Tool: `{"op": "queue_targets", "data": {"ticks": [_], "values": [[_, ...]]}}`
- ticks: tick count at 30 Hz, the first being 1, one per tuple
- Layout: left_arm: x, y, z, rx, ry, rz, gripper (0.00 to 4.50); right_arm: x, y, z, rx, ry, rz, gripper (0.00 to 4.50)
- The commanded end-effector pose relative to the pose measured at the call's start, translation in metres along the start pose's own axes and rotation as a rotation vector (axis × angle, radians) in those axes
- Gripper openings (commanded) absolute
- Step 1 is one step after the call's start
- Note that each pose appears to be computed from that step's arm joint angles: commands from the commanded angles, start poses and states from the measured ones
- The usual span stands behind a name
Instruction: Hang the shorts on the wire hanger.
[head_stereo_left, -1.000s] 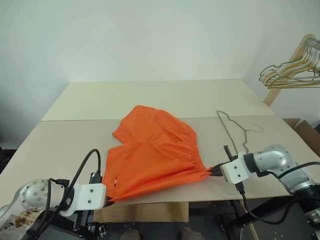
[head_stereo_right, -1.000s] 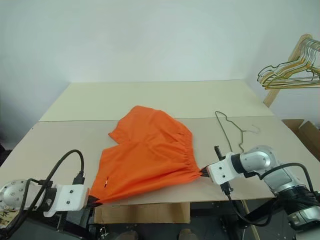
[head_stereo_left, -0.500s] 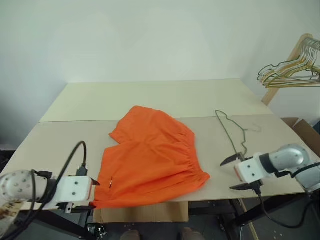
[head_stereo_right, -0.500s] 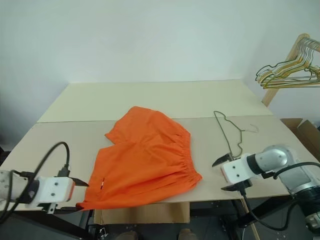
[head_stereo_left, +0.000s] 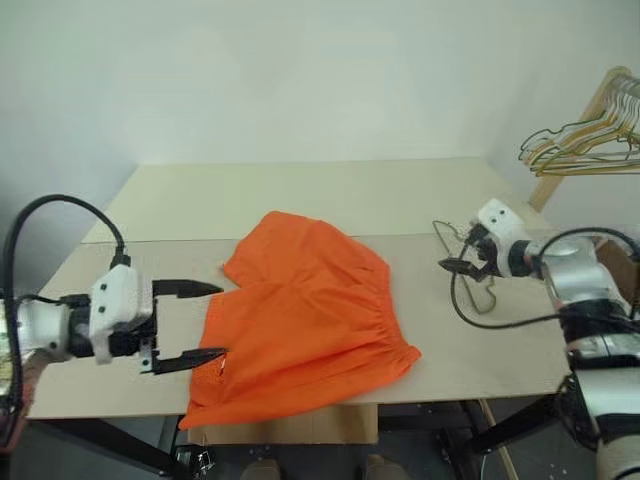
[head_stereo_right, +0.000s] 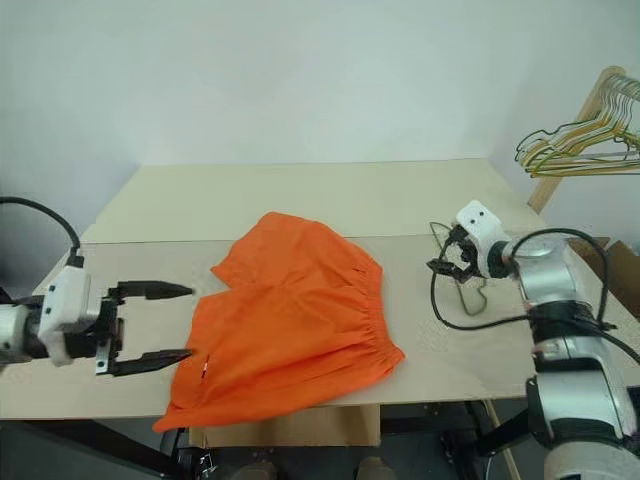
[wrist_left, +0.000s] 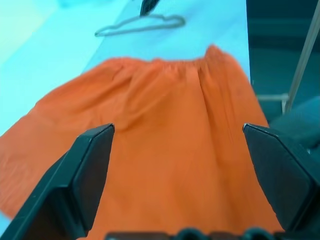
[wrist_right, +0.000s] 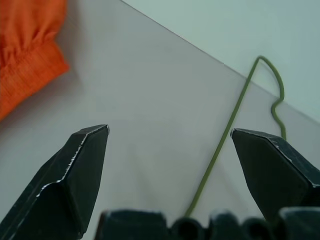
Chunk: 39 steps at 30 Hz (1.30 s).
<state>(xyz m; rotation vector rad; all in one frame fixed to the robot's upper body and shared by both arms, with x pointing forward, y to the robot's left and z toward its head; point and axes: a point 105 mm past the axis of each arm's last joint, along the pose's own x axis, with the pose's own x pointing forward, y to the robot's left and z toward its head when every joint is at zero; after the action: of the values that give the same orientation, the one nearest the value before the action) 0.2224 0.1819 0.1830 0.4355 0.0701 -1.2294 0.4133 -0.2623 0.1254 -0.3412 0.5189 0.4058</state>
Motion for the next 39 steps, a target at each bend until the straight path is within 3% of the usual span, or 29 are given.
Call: {"op": "queue_targets", "data": {"ticks": [1, 13, 21, 25, 35, 36, 39], "values": [[0.019, -0.007, 0.010, 0.004, -0.066, -0.054, 4.47, 0.007, -0.012, 0.000, 0.091, 0.022, -0.113, 4.50], [0.044, -0.018, 0.013, 0.001, -0.124, -0.111, 4.47, 0.019, -0.015, -0.040, 0.201, 0.147, -0.182, 4.50], [0.046, -0.022, 0.011, -0.001, -0.115, -0.112, 4.47, 0.023, 0.006, -0.057, 0.249, 0.224, -0.041, 4.50], [0.047, -0.022, 0.011, 0.001, -0.115, -0.111, 4.50, 0.024, 0.011, -0.065, 0.228, 0.264, -0.021, 3.63], [0.048, -0.022, 0.012, 0.008, -0.114, -0.108, 4.50, 0.029, 0.022, -0.081, 0.205, 0.321, -0.001, 0.27], [0.048, -0.021, 0.012, 0.010, -0.112, -0.106, 4.50, 0.029, 0.022, -0.080, 0.204, 0.317, -0.003, 0.04], [0.051, -0.016, 0.012, 0.017, -0.117, -0.079, 4.50, 0.029, 0.016, -0.076, 0.185, 0.290, -0.038, 0.04]]}}
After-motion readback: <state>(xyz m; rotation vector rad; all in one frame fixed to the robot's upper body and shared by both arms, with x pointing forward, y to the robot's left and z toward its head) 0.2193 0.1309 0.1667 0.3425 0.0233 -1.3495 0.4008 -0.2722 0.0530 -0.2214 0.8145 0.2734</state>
